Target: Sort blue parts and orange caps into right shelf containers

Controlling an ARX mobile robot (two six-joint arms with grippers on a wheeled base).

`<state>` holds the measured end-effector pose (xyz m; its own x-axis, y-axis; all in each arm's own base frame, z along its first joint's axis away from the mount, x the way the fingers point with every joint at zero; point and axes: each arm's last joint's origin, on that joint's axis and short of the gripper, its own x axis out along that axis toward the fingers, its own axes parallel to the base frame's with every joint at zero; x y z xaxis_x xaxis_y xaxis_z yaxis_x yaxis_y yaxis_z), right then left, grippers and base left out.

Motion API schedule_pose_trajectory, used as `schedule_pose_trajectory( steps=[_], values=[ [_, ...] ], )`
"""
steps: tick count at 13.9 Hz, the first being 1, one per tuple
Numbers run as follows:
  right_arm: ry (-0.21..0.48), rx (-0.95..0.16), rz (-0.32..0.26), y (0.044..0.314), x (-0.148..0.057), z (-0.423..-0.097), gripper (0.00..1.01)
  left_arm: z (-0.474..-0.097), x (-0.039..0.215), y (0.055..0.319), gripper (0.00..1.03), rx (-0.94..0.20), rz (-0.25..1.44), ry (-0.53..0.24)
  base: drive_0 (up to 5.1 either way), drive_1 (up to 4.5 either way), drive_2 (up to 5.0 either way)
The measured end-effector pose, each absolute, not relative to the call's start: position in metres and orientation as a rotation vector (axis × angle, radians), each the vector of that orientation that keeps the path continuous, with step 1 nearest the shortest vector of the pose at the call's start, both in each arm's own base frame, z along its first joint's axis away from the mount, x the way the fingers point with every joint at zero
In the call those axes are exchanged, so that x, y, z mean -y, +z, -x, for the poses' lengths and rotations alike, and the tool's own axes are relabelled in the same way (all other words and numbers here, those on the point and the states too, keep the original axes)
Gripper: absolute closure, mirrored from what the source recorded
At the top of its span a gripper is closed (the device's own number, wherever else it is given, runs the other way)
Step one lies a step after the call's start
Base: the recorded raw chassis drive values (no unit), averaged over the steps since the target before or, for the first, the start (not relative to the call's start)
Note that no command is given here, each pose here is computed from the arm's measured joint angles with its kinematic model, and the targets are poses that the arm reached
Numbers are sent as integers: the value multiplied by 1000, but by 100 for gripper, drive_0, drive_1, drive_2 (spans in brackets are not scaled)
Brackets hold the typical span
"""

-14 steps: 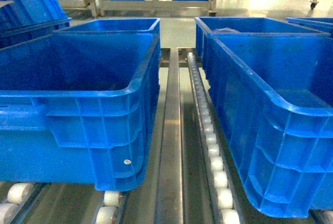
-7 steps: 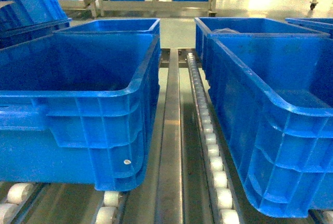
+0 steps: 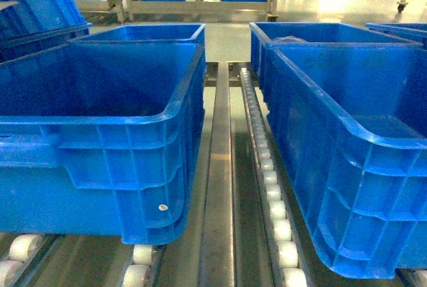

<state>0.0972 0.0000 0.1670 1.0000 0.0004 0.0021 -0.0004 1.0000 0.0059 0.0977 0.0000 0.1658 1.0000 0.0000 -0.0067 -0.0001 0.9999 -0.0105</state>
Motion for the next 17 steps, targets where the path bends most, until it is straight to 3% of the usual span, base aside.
schedule_pose_trajectory(
  steps=[14,15,16,17],
  values=[
    [0,2,-6,167,0,-97,57,-98,0,166,62,-6,10,0,0,0,0],
    [-7,26,3,169,0,-97,57,-96,1,176,62,105,-11,-59,0,0,0],
    [-68,188,41,184,0,-95,57,-96,4,180,62,154,-14,-104,0,0,0],
    [-74,173,60,183,0,-96,57,-98,6,183,62,172,-12,-120,0,0,0]
  ],
)
